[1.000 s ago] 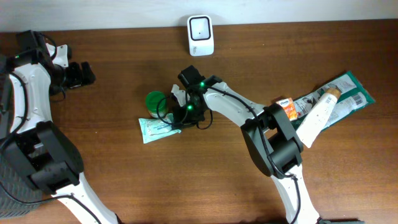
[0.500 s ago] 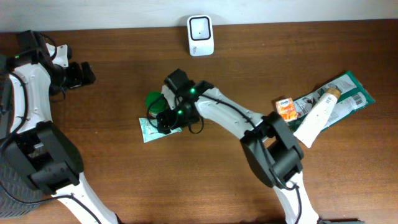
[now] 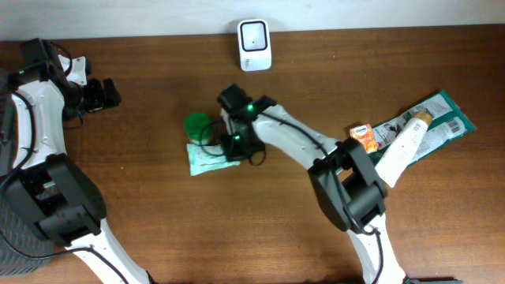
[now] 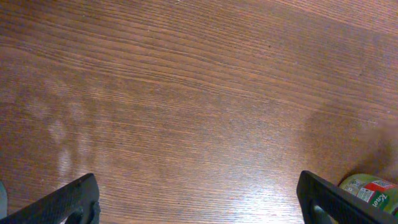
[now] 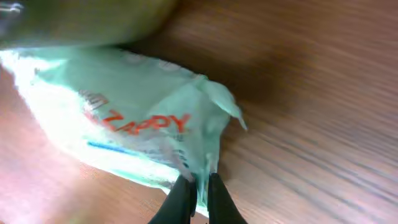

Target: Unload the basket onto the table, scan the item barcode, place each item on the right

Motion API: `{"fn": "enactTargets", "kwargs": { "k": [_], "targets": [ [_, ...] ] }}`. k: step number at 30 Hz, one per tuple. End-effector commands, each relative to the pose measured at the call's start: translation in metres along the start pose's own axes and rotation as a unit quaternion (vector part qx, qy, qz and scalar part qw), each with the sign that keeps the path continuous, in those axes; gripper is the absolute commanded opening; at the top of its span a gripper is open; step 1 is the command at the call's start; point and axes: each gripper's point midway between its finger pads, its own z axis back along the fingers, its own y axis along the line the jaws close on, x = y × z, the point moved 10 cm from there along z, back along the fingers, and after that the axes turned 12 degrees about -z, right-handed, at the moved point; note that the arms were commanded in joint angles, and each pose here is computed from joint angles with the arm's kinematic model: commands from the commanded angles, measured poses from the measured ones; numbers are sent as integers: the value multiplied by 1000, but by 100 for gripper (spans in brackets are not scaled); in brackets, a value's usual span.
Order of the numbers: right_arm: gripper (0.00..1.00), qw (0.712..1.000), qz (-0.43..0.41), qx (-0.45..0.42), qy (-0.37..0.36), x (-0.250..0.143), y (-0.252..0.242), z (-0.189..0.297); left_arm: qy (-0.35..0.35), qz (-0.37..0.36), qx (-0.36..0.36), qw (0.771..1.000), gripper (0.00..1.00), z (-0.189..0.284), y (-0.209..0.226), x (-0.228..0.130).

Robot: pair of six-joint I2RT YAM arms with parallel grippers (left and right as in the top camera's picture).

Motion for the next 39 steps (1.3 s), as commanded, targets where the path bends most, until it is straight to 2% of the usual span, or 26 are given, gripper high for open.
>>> {"fn": "enactTargets", "kwargs": {
  "k": [1,5,8,9,13,16,18,21,24,26,28,30,32,34,37,39],
  "targets": [
    [4,999,-17,-42,-11,11,-43,23,-2,5,7,1000,99,1,7,0],
    [4,992,-41,-112,-41,20,-81,53,-1,5,7,1000,99,1,7,0],
    [4,988,-35,-132,-78,23,-94,88,-1,5,7,1000,99,1,7,0],
    [9,987,-20,-128,-91,21,-89,103,-2,5,7,1000,99,1,7,0],
    [53,984,38,-113,-134,2,-50,136,-1,5,7,1000,99,1,7,0],
    [74,968,101,-175,-152,-9,-15,113,-2,5,7,1000,99,1,7,0],
    [99,941,144,-234,-197,-15,15,92,-2,5,7,1000,99,1,7,0],
    [98,927,168,-249,-224,-12,32,70,-2,5,7,1000,99,1,7,0],
    [100,916,268,-243,-172,-9,32,44,-2,5,7,1000,99,1,7,0],
    [97,924,256,-231,-165,-2,24,36,-2,5,7,1000,99,1,7,0],
    [91,950,167,-195,-176,8,13,35,-2,5,7,1000,99,1,7,0],
    [88,954,134,-186,-194,10,16,34,-2,5,7,1000,99,1,7,0],
    [88,934,164,-237,-213,5,25,21,-1,5,7,1000,99,1,7,0],
    [86,915,215,-279,-199,-2,31,-7,-2,5,7,1000,99,1,7,0],
    [82,895,233,-327,-196,-9,32,-27,-2,5,7,1000,99,1,7,0],
    [72,895,230,-328,-194,-9,30,-28,-2,5,7,1000,99,1,7,0]
  ]
}}
